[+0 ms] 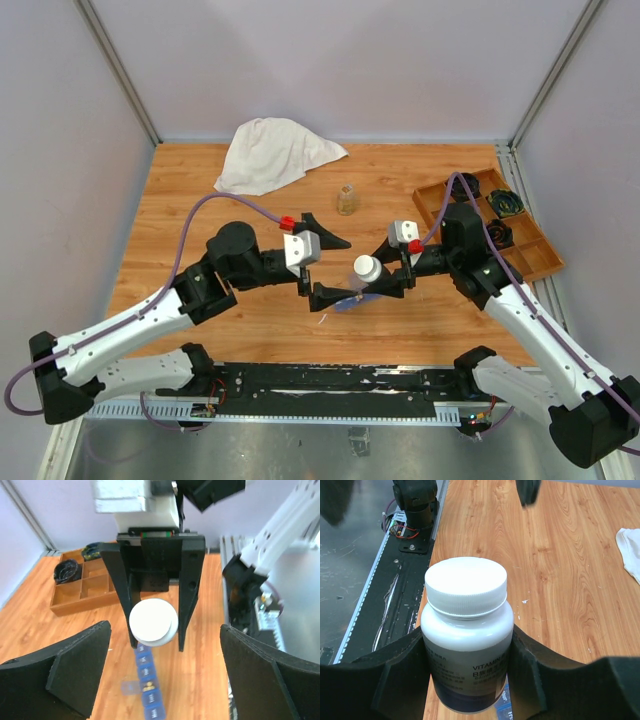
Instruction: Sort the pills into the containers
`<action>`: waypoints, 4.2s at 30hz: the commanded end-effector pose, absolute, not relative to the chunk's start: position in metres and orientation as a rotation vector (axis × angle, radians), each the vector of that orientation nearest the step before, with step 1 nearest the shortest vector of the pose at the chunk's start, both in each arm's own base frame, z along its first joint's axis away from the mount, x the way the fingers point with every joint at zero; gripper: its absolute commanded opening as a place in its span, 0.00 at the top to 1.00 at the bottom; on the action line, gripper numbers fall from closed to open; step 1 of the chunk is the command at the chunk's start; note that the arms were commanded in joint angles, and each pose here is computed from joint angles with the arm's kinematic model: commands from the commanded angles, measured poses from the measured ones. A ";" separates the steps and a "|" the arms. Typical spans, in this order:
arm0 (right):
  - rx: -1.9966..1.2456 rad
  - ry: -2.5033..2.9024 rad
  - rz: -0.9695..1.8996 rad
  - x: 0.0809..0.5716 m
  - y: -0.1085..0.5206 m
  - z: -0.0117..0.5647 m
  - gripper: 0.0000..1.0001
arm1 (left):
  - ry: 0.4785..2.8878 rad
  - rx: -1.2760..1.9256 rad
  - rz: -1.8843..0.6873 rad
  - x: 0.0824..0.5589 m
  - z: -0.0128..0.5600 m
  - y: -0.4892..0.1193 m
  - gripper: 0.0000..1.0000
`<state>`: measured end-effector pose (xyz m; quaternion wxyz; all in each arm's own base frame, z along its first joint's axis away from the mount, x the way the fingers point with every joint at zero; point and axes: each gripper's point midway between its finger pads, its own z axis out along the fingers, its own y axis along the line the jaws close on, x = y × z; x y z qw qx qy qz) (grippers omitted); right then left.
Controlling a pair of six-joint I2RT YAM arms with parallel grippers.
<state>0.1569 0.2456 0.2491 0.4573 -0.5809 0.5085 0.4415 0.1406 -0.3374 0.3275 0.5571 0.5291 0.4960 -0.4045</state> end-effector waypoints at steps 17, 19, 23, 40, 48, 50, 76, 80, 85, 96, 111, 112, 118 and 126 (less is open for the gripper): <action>-1.402 1.242 1.054 0.166 0.242 0.260 0.98 | 1.599 0.712 -1.017 0.161 0.324 -0.355 0.14; -1.402 1.244 1.054 0.167 0.241 0.259 0.98 | 1.610 0.715 -1.013 0.161 0.322 -0.357 0.15; -1.402 1.240 1.052 0.166 0.241 0.260 0.98 | 1.641 0.727 -1.005 0.162 0.315 -0.361 0.22; -1.402 1.238 1.055 0.166 0.241 0.260 0.94 | 1.687 0.814 -0.999 0.158 0.300 -0.372 0.82; -1.395 1.248 1.044 0.167 0.240 0.259 0.34 | 1.677 0.815 -0.998 0.156 0.299 -0.368 1.00; -1.392 1.254 1.040 0.168 0.240 0.258 0.23 | 1.679 0.811 -0.990 0.157 0.298 -0.367 1.00; -1.300 1.390 0.866 0.204 0.225 0.247 0.02 | 1.873 0.272 -0.540 0.323 0.224 -0.214 1.00; -1.288 1.388 0.860 0.205 0.222 0.250 0.02 | 1.908 0.091 -0.475 0.370 0.215 -0.173 1.00; -1.284 1.387 0.860 0.205 0.221 0.250 0.02 | 1.933 -0.071 -0.389 0.412 0.211 -0.131 1.00; -1.296 1.382 0.871 0.204 0.222 0.248 0.02 | 2.054 -0.370 -0.271 0.467 0.164 -0.049 1.00; -1.298 1.377 0.875 0.203 0.222 0.249 0.02 | 2.119 -0.576 -0.034 0.475 0.118 0.008 0.99; -1.298 1.375 0.874 0.203 0.222 0.250 0.02 | 2.118 -0.580 -0.024 0.475 0.117 0.010 0.99; -1.298 1.376 0.875 0.203 0.222 0.249 0.02 | 2.118 -0.617 0.043 0.476 0.112 0.021 0.92; -1.297 1.372 0.875 0.202 0.222 0.251 0.02 | 2.121 -0.623 0.031 0.478 0.110 0.020 0.55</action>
